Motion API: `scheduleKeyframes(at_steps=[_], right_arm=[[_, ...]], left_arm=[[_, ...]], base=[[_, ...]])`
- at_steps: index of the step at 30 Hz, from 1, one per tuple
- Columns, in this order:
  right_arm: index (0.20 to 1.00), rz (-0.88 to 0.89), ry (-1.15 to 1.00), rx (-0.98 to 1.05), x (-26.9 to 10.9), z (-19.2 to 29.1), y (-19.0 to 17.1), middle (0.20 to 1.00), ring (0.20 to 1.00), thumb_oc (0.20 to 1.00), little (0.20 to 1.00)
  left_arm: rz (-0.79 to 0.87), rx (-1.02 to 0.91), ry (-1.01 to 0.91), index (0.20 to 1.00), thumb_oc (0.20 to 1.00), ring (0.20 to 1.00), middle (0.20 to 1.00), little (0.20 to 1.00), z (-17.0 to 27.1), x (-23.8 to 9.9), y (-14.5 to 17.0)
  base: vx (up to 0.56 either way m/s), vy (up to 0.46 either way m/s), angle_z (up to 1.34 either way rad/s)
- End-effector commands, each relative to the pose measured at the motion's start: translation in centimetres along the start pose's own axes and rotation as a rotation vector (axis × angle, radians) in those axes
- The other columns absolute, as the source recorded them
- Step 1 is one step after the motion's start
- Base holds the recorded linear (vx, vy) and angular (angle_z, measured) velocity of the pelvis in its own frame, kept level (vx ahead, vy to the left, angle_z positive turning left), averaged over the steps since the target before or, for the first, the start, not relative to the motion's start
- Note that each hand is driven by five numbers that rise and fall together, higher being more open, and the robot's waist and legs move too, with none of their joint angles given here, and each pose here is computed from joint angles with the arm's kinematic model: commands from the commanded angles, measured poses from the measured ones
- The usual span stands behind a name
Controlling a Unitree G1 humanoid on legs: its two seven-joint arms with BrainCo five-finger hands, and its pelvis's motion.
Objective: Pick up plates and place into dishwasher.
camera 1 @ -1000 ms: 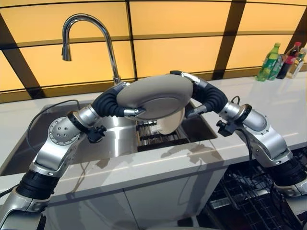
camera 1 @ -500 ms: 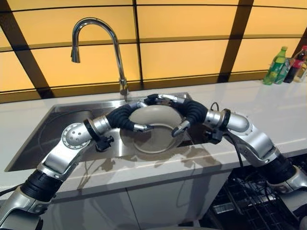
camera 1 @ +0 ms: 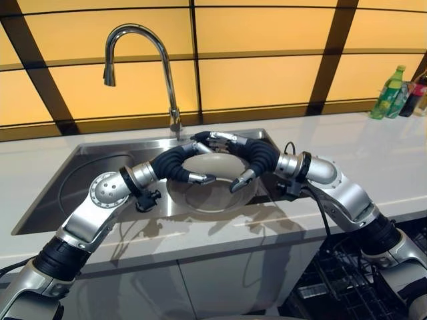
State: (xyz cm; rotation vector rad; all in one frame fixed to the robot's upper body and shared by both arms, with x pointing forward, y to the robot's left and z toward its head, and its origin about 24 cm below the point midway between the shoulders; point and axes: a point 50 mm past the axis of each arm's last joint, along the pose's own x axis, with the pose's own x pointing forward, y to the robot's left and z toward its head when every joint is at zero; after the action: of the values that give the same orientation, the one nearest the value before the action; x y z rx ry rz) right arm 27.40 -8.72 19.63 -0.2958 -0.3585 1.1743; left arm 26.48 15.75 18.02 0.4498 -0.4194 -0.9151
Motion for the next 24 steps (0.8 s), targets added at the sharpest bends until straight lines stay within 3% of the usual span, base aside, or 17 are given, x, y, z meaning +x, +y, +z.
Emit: scheduleKeyframes(at_steps=[1,10,17,20,24], right_arm=[[1.0,0.111,-0.1,-0.085,1.8,2.2,2.3,1.0,1.0,1.0,1.0],[1.0,-0.462,-0.081,-0.213,-3.3,2.2,-3.2,1.0,1.0,1.0,1.0],[1.0,-0.732,-0.073,-0.214,-7.0,1.6,-5.1,1.0,1.0,1.0,1.0],[1.0,-0.794,-0.078,-0.194,-8.0,1.0,-5.2,1.0,1.0,1.0,1.0],[1.0,-0.747,-0.073,-0.172,-7.7,0.3,-4.5,1.0,1.0,1.0,1.0]], left_arm=[[0.165,0.071,-0.207,0.2,0.2,0.2,0.2,0.2,3.7,1.5,3.6],[0.368,0.132,-0.357,0.2,0.2,0.2,0.2,0.2,5.6,-1.8,5.3],[0.482,0.202,-0.403,0.2,0.2,0.2,0.2,0.2,6.9,-3.4,6.4],[0.527,0.173,-0.488,0.2,0.2,0.2,0.2,0.2,7.7,-4.0,6.7],[0.496,0.076,-0.601,0.2,0.2,0.2,0.2,0.2,8.6,-3.5,6.2]], base=[[0.0,0.0,0.0],[0.0,-0.001,0.0],[0.0,0.0,0.0],[0.0,0.0,0.0],[0.0,0.0,0.0]])
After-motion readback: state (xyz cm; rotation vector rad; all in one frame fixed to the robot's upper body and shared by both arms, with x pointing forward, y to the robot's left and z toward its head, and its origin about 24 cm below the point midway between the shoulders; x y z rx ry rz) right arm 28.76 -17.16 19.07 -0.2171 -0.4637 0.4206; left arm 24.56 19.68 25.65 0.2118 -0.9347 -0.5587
